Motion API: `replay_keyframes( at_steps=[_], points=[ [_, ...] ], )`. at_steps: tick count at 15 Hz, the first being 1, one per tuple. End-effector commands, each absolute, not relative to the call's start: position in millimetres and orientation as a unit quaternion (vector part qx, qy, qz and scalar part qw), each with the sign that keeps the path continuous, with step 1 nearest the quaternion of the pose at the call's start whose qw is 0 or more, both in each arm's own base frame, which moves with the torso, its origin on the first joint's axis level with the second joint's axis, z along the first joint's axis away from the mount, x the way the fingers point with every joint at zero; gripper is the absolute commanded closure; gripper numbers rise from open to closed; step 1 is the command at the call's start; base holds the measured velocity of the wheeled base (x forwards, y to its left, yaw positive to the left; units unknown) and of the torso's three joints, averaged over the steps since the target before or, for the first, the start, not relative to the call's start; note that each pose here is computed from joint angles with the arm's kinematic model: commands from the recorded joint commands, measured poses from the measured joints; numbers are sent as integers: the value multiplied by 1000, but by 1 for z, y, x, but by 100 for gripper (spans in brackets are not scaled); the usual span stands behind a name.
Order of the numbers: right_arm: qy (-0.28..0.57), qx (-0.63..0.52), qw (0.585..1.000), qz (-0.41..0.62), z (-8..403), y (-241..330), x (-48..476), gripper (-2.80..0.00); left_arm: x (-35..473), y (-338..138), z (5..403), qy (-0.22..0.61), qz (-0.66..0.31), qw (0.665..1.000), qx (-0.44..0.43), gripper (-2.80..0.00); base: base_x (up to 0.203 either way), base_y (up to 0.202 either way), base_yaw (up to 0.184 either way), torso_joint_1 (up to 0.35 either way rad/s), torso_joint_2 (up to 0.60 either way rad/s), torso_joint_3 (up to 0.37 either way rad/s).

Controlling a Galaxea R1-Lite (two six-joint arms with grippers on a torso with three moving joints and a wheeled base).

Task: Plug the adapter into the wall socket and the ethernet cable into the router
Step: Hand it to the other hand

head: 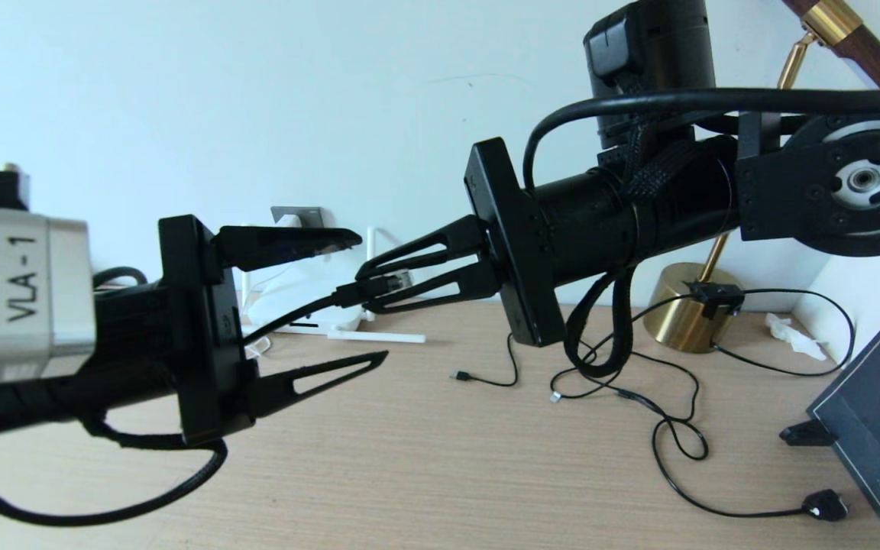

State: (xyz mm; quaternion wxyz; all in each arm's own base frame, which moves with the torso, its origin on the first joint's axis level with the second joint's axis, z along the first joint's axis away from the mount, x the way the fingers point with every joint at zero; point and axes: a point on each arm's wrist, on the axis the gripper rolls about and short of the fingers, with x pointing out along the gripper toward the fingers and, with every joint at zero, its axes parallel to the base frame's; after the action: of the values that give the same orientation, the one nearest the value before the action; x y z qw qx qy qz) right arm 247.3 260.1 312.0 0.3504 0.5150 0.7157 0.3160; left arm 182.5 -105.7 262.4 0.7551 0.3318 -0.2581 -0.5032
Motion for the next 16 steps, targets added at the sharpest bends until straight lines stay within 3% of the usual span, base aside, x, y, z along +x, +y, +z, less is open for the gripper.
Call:
replay_keyframes(
  at_steps=[1,16],
  points=[
    [719,515,346,313,311,261,247,0,181,-105,262,-261,-504,753,333,-280,0,0,0,0,0,0],
    [729,507,336,314,310,259,246,0,173,-101,264,-289,-492,759,313,-280,0,0,0,0,0,0]
  ],
)
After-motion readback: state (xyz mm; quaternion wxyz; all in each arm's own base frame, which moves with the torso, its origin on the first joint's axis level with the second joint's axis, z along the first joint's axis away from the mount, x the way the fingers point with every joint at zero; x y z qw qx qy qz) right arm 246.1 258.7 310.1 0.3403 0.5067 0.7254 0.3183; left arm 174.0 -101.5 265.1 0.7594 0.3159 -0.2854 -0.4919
